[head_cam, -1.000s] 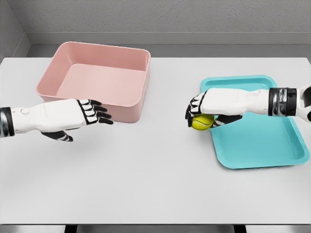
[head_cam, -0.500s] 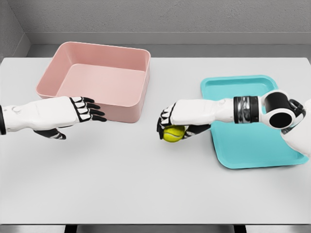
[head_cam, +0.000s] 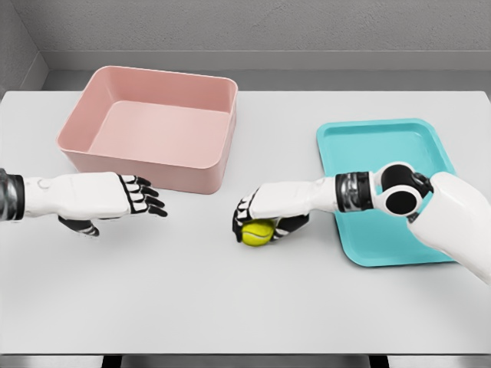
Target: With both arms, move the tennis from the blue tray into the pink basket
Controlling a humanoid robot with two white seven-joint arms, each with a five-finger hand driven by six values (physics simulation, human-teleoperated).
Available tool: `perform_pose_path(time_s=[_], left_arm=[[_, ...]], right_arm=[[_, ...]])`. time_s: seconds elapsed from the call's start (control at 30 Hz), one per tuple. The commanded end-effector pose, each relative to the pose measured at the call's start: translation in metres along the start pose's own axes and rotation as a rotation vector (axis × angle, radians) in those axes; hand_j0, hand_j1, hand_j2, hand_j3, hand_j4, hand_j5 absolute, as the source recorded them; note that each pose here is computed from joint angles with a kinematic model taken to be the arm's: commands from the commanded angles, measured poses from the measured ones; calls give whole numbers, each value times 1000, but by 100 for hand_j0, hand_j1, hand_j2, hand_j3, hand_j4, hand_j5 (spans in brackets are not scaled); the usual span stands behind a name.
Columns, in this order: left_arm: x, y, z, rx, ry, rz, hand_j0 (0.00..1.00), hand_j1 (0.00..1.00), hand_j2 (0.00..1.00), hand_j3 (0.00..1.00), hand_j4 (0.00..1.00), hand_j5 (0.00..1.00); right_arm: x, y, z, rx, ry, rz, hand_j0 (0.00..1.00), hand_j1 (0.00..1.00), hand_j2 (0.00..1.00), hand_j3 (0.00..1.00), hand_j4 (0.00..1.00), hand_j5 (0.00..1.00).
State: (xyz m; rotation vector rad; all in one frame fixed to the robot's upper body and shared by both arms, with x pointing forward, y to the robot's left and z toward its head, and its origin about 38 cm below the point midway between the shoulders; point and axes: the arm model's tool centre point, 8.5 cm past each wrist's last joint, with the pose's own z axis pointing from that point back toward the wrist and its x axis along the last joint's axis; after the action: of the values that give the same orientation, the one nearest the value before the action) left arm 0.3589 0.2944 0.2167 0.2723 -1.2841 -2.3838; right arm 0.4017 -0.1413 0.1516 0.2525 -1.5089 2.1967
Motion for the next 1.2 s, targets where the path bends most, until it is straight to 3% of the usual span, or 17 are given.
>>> perform_pose_path(time_s=[0.0,0.37,0.47,0.5,0.53,0.8,0.87,1.03,1.1,1.17], left_arm=[[0,0,-1,-6,-4,5,100,100,100,100,100,100],[5,-1,-9,11,-28,21,100,100,100,100,100,100],[12,-7,-14,19,-75,74,100,100,100,100,100,100],[14,-9,-16,15,-83,83,100,100,100,100,100,100],[15,-9,-16,22,-95,97,100,100,100,100,100,100],[17,-10,-19,25,-110,108,100,100,100,100,100,100],[16,-10,-19,25,-108,107,100,100,100,100,100,100],[17,-4,-23,43,-117,100,100,100,100,100,100,100],[21,-1,-31,61,-137,101,100,100,100,100,100,100],[22,6,-36,82,-148,93,100,100,100,100,100,100]], right_arm=[[0,1,-4,0,-6,-8,55,55,55,55,55,55],[-6,2,-6,1,8,-21,58,58,58,58,58,58],[-7,2,-6,1,14,-25,76,76,76,76,76,76],[-8,2,-6,1,24,-32,93,93,93,93,93,93],[-10,2,-6,1,39,-43,100,100,100,100,100,100],[-10,1,-5,1,40,-40,100,100,100,100,100,100],[-9,-7,-1,-4,39,-18,100,100,100,100,100,100],[-16,-21,40,-7,78,50,100,100,100,100,100,100],[-17,-30,81,-20,145,85,100,100,100,100,100,100],[-26,-41,132,-47,255,103,100,100,100,100,100,100]])
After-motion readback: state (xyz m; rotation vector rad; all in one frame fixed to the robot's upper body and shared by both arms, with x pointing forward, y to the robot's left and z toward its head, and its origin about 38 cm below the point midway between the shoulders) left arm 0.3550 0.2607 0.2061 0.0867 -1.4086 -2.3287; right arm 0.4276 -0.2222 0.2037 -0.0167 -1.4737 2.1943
